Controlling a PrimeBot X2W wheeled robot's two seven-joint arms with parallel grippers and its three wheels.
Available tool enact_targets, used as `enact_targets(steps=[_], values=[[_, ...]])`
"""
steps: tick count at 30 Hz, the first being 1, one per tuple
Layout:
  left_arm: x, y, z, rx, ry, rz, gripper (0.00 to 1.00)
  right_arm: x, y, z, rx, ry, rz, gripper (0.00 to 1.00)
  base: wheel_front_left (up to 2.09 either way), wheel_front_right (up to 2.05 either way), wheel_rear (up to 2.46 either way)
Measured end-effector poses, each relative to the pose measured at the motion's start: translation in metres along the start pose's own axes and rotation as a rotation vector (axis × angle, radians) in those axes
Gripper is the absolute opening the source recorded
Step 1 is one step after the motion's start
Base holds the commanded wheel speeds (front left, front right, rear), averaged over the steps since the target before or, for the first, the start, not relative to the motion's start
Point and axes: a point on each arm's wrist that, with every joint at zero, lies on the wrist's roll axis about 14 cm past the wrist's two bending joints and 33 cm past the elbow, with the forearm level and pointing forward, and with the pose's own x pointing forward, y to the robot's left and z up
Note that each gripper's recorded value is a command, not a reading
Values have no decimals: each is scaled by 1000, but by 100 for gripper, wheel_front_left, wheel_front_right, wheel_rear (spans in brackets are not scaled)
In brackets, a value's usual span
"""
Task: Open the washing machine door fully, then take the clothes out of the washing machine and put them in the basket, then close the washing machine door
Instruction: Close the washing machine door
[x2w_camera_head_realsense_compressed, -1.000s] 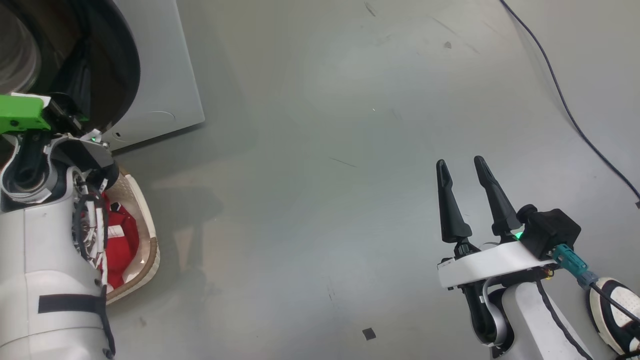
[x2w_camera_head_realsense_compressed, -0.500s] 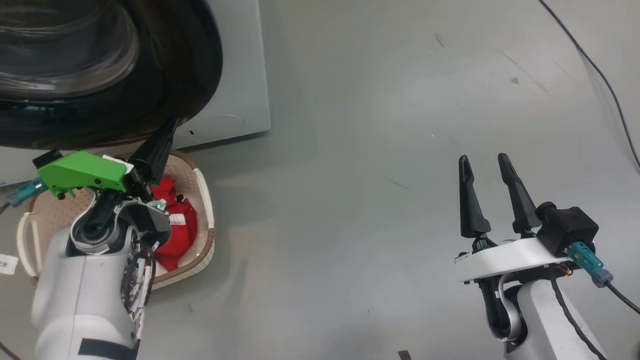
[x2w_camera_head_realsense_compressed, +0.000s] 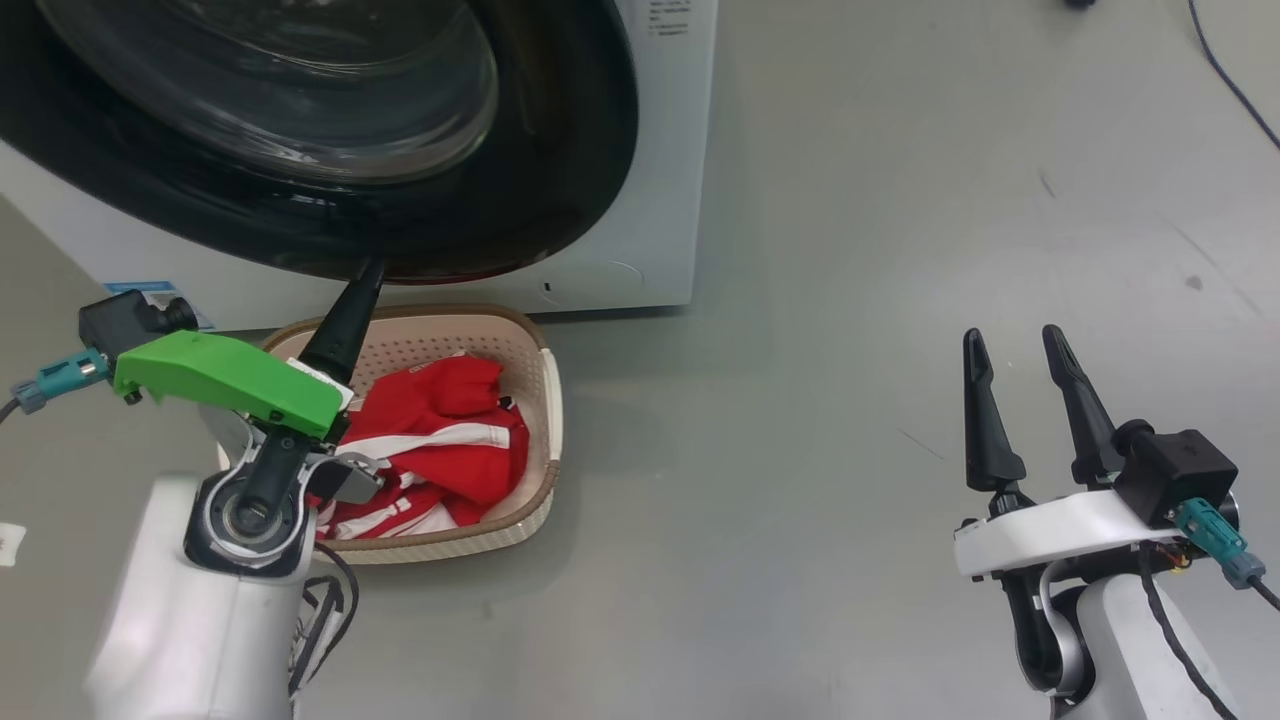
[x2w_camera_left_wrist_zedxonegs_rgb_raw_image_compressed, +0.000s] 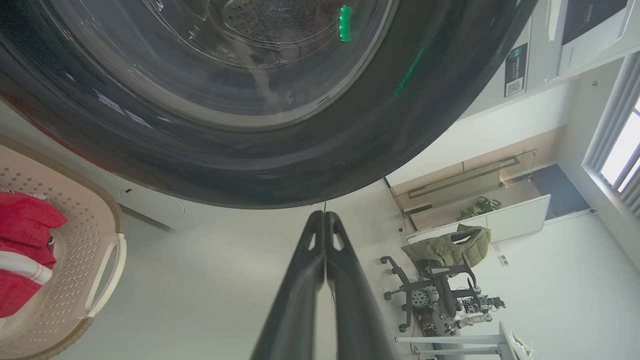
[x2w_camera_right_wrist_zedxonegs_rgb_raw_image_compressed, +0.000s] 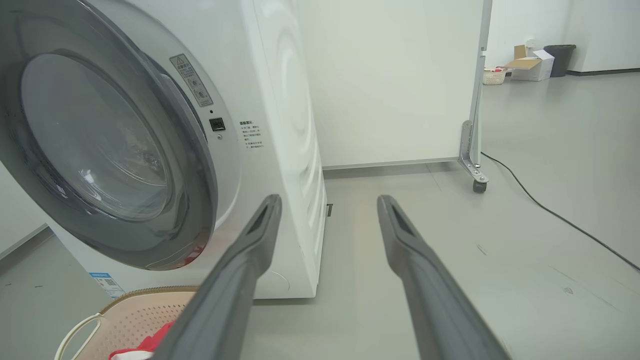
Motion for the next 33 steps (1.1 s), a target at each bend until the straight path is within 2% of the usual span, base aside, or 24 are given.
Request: enact_targets(steps=[7, 11, 18, 21, 22, 23, 24, 29, 33], values=[[-45, -14, 21, 296, -108, 5, 0, 4, 26, -7, 7, 18, 81, 100, 0, 0, 0], [-70, -15, 27, 411, -164, 22, 0, 7, 44, -10, 14, 23, 133, 100, 0, 0, 0], [-124, 10, 49, 728, -247, 140, 0, 12, 74, -10, 24, 23, 225, 100, 0, 0, 0], [-147, 26, 58, 805, -291, 201, 0, 10, 84, -12, 25, 29, 252, 100, 0, 0, 0], [-155, 31, 59, 842, -296, 220, 17, 9, 87, -12, 27, 29, 260, 100, 0, 0, 0], [-161, 34, 62, 868, -310, 233, 55, 9, 89, -12, 28, 29, 265, 100, 0, 0, 0], [-166, 34, 64, 875, -335, 236, 100, 8, 91, -11, 28, 28, 270, 100, 0, 0, 0], [-168, 30, 60, 914, -363, 217, 100, 7, 95, -10, 30, 25, 285, 100, 0, 0, 0], [-167, 34, 54, 895, -356, 221, 100, 6, 95, -9, 31, 23, 283, 100, 0, 0, 0]])
